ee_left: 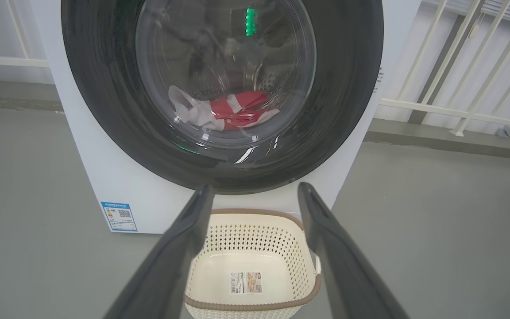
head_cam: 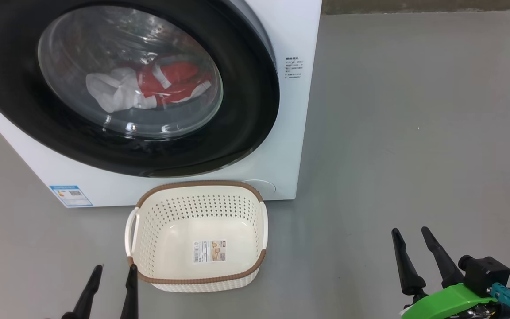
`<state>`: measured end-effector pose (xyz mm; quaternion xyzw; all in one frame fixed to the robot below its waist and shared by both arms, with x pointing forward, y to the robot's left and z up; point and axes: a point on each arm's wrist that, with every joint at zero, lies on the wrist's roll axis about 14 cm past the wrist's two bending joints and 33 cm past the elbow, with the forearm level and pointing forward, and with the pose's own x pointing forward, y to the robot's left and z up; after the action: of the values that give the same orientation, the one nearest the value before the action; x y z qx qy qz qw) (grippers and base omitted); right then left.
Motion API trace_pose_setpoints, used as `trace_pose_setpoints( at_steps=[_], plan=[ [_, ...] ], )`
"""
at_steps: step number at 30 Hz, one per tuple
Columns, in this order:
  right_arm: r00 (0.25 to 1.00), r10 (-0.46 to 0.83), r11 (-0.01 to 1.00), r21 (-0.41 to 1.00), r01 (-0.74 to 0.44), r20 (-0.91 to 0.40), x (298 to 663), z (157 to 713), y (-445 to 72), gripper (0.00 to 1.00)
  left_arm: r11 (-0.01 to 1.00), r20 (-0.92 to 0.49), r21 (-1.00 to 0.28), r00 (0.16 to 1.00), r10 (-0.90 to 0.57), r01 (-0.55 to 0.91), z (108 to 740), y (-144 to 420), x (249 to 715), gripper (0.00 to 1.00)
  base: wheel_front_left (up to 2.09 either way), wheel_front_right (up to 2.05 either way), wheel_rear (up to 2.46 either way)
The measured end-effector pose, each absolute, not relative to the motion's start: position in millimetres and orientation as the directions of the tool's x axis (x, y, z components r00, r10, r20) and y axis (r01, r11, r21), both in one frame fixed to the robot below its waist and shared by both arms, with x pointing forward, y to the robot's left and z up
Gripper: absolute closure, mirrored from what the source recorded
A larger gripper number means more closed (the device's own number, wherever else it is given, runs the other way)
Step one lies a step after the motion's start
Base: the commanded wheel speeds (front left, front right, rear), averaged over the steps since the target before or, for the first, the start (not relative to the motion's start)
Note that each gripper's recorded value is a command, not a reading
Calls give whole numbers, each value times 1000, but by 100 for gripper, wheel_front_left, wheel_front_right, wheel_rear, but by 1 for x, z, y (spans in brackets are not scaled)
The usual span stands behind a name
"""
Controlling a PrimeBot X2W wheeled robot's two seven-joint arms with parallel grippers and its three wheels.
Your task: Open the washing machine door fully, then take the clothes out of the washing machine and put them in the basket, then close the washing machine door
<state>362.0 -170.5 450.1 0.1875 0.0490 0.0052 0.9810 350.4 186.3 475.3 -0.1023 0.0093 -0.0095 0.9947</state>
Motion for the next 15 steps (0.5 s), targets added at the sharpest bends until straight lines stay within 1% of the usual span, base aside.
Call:
trace_pose_setpoints(
  at_steps=[3, 15],
  plan=[
    [996, 33, 941, 339, -2, -87, 362, 451, -170, 0, 984, -12, -179, 1000, -28, 26, 476, 185, 350, 0, 0, 0, 0],
    [994, 21, 941, 338, 15, -103, 360, 446, -174, 0, 984, -36, -179, 999, -30, 23, 468, 185, 350, 0, 0, 0, 0]
  ],
)
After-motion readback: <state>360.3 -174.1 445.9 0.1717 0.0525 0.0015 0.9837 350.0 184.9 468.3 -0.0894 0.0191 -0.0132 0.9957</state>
